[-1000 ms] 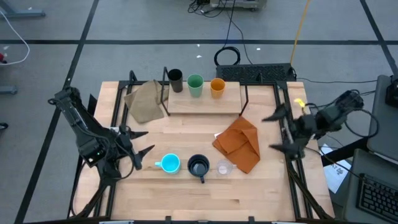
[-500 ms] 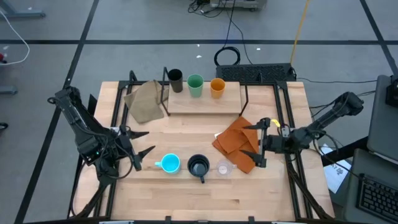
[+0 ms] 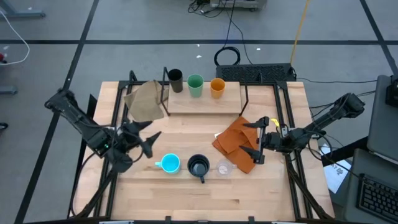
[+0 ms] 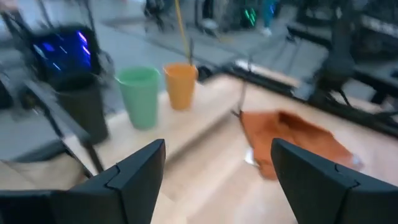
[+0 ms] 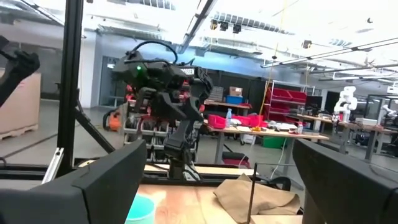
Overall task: Stack small to large cups/mugs on shelf
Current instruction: Put the dark blue mug on the shelf
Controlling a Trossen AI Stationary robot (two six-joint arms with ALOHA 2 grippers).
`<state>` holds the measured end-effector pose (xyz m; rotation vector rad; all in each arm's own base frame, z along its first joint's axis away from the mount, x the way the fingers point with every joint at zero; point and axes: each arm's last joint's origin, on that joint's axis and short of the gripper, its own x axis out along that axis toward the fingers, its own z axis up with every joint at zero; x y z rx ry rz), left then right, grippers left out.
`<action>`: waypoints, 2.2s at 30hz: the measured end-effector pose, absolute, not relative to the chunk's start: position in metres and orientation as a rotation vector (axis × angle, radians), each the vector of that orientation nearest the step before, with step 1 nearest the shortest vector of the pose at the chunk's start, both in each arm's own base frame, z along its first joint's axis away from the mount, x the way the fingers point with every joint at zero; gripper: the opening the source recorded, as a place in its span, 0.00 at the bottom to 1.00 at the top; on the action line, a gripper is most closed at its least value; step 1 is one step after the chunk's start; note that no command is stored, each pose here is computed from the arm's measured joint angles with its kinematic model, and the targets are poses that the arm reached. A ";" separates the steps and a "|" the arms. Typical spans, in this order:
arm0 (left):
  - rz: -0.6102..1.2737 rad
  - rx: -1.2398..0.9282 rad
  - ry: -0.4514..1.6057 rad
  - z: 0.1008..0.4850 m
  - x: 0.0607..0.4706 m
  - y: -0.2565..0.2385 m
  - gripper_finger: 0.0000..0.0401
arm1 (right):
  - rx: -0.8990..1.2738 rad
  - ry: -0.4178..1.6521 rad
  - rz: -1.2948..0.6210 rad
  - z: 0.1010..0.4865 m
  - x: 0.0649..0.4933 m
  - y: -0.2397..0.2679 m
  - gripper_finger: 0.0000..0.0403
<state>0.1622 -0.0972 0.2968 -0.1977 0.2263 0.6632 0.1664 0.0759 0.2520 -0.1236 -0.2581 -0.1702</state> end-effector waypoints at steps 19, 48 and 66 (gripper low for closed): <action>0.095 -0.316 0.386 0.308 0.240 -0.055 0.73 | -0.157 -0.274 -0.176 0.254 0.166 0.076 0.98; -0.087 -0.286 0.460 0.291 0.264 -0.071 0.73 | -0.082 -0.291 -0.011 0.261 0.167 0.096 0.98; -0.146 -0.341 0.692 0.234 0.302 -0.055 0.73 | -0.139 -0.253 -0.010 0.257 0.168 0.097 0.98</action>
